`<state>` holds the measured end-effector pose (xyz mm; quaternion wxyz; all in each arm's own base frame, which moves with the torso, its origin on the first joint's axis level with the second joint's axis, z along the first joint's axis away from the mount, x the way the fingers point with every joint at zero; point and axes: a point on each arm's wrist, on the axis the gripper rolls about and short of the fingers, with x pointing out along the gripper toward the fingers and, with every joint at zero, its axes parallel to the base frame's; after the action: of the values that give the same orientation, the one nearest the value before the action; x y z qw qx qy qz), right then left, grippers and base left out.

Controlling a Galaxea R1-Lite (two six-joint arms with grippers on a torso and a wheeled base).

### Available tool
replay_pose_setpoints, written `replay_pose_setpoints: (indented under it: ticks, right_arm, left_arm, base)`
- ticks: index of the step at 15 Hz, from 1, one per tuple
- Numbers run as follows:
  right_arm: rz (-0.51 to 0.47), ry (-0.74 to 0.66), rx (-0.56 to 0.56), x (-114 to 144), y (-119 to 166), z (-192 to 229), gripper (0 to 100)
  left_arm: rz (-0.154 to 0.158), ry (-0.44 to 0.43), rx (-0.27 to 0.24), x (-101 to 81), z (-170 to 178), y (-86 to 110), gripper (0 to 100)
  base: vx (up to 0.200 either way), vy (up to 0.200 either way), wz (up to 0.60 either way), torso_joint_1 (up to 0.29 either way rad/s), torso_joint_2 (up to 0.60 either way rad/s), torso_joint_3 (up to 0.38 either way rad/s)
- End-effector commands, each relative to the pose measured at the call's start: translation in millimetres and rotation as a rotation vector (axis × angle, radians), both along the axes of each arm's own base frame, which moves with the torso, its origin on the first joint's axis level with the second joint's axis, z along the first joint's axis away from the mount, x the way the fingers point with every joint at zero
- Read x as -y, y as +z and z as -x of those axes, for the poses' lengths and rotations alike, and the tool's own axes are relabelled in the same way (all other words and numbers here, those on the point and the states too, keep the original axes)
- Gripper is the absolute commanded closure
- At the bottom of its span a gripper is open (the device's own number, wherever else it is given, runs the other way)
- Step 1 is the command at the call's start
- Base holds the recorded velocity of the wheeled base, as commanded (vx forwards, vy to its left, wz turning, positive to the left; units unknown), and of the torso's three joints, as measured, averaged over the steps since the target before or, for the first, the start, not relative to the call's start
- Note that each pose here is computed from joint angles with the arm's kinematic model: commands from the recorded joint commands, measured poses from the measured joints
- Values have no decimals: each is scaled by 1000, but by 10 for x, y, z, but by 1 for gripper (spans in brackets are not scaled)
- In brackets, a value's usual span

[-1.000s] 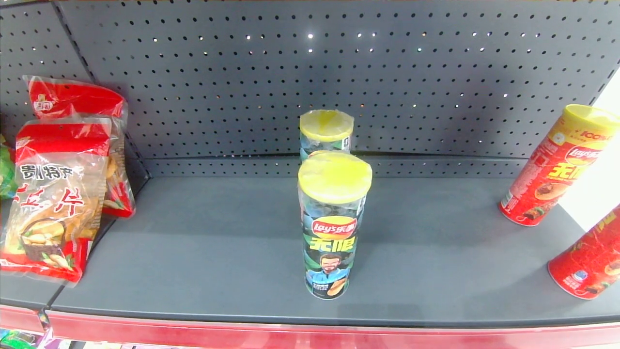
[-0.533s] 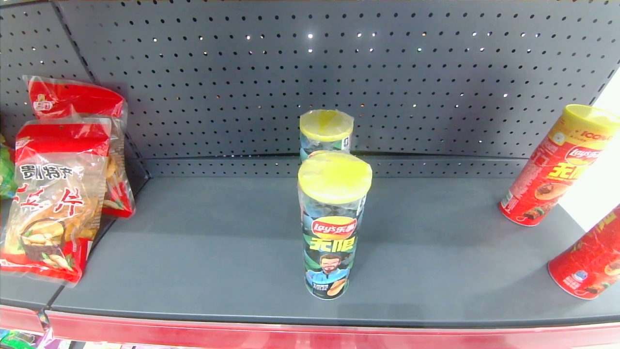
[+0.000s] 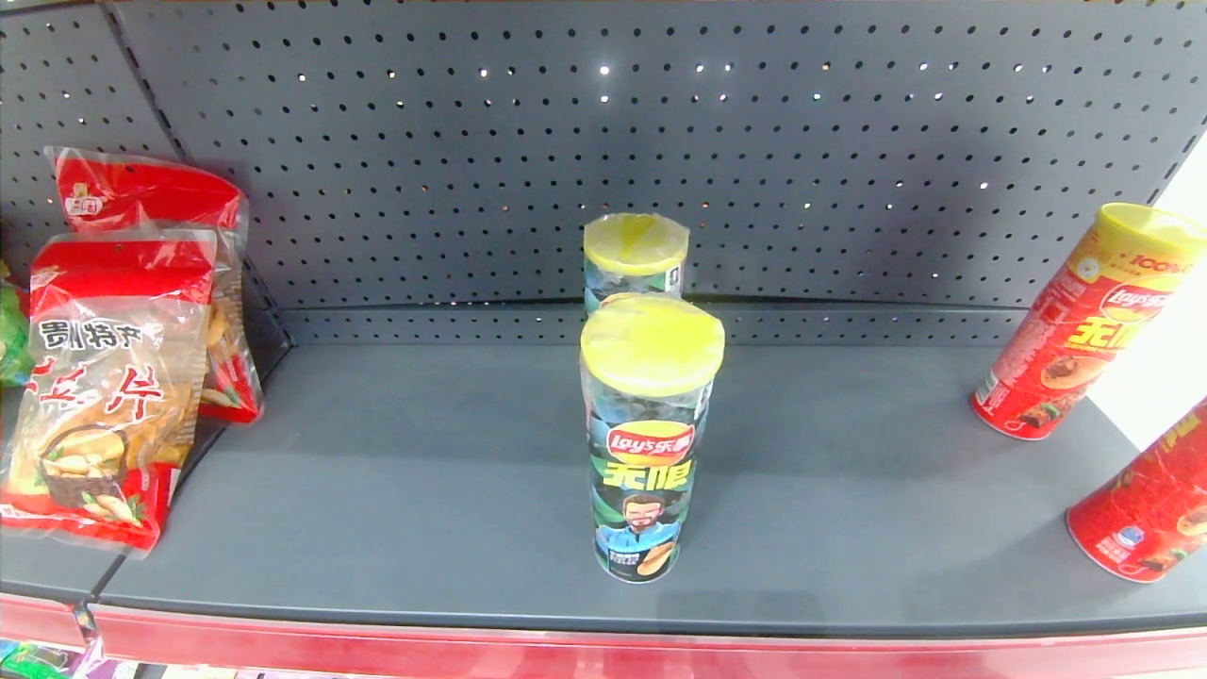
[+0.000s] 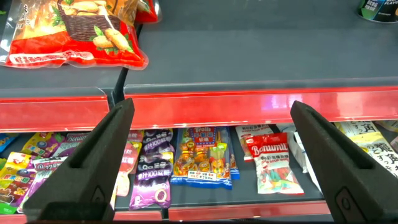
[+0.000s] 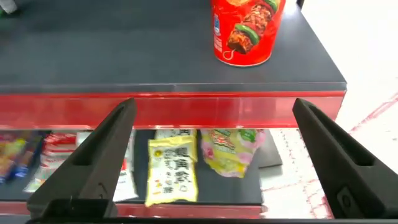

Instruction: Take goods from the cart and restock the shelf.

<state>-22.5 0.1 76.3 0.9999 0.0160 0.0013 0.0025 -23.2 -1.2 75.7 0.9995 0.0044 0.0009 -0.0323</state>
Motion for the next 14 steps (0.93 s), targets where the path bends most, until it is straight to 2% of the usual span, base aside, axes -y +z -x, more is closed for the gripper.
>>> replay_pose_setpoints:
  ticks: [1,3,5,6,7,14]
  right_arm:
    - [-5,4,4,-1,-2,3,0]
    - [-14,-1,6,0,-3,4,0]
    - [81,7,6,-1,0,6,0]
    - [72,13,6,-3,0,6,0]
    - [-8,3,1,0,1,2,0]
    - [21,9,4,-2,-2,6,0]
  left_arm:
    - [0,0,-1,0,-1,0,0]
    - [0,0,-1,0,-1,0,0]
    - [0,0,-1,0,-1,0,0]
    - [0,0,-1,0,-1,0,0]
    - [0,0,-1,0,-1,0,0]
    - [0,0,-1,0,-1,0,0]
  base:
    - [0,0,0,0,0,0]
    - [0,0,0,0,0,0]
    - [0,0,0,0,0,0]
    - [0,0,0,0,0,0]
    - [0,0,0,0,0,0]
    - [0,0,0,0,0,0]
